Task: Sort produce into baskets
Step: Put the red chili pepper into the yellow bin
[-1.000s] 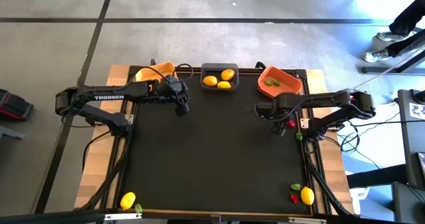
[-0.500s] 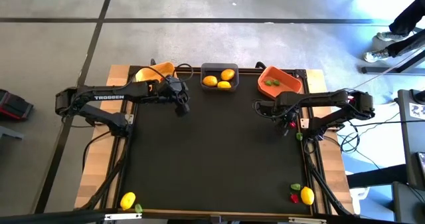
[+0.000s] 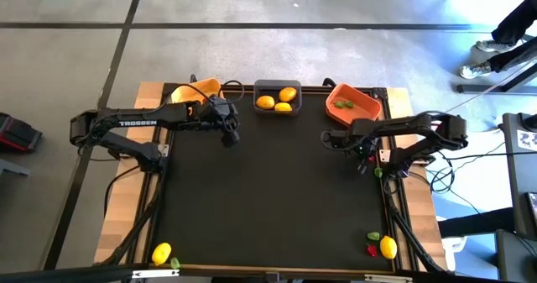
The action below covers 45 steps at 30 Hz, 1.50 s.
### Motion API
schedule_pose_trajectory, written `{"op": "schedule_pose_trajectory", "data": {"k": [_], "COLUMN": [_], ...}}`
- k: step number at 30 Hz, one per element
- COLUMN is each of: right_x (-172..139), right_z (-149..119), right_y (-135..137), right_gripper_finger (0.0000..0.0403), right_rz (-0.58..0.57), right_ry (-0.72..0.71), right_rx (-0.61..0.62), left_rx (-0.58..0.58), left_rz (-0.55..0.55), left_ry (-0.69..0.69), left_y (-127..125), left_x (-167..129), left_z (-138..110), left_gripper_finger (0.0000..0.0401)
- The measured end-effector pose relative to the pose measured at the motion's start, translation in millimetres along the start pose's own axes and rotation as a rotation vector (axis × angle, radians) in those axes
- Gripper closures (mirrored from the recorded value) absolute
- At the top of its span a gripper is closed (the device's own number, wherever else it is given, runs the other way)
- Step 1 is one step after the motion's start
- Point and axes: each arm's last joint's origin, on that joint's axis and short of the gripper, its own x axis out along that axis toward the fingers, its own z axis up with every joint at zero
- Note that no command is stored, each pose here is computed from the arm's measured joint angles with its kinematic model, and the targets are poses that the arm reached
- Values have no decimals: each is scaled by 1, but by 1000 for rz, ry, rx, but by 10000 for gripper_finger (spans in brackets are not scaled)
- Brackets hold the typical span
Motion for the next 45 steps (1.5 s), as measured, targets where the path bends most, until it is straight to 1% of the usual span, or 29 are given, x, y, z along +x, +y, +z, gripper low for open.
{"op": "schedule_pose_trajectory", "data": {"k": [5, 9, 11, 14, 20, 23, 27, 32, 36, 39, 42, 45], "right_x": [6, 10, 11, 12, 12, 12, 12, 8, -7, -24, -41, -60], "right_z": [9, 12, 13, 15, 18, 20, 19, 18, 20, 22, 24, 27], "right_y": [-4, -7, -7, -5, -3, -3, -3, -3, -5, -7, -10, -12], "right_gripper_finger": [178, 178, 185, 212, 292, 322, 347, 360, 360, 360, 361, 361], "right_rz": [11, 22, 20, 41, 64, 71, 78, 102, 118, 142, 177, 219], "right_ry": [29, 65, 72, 73, 48, 26, 29, 11, -68, -160, -287, -448], "right_rx": [38, 49, 46, 30, 25, 6, -3, -23, -27, -20, -11, -3], "left_rx": [0, 0, 0, 0, 1, 1, 1, 2, 0, 4, 17, 42], "left_rz": [0, 0, 0, 0, 0, 0, 0, 0, -2, -3, -6, -14], "left_ry": [0, 0, 0, 0, 0, 0, 0, 0, -17, -37, -51, -64], "left_y": [0, 0, 0, 0, 0, 0, 0, 0, 0, 0, -1, -4], "left_x": [0, 0, 0, 0, 0, 0, 0, 0, 0, 0, 0, -1], "left_z": [0, 0, 0, 0, 0, 0, 0, 0, 2, 4, 5, 6], "left_gripper_finger": [209, 209, 209, 209, 209, 209, 209, 209, 209, 209, 209, 209]}}
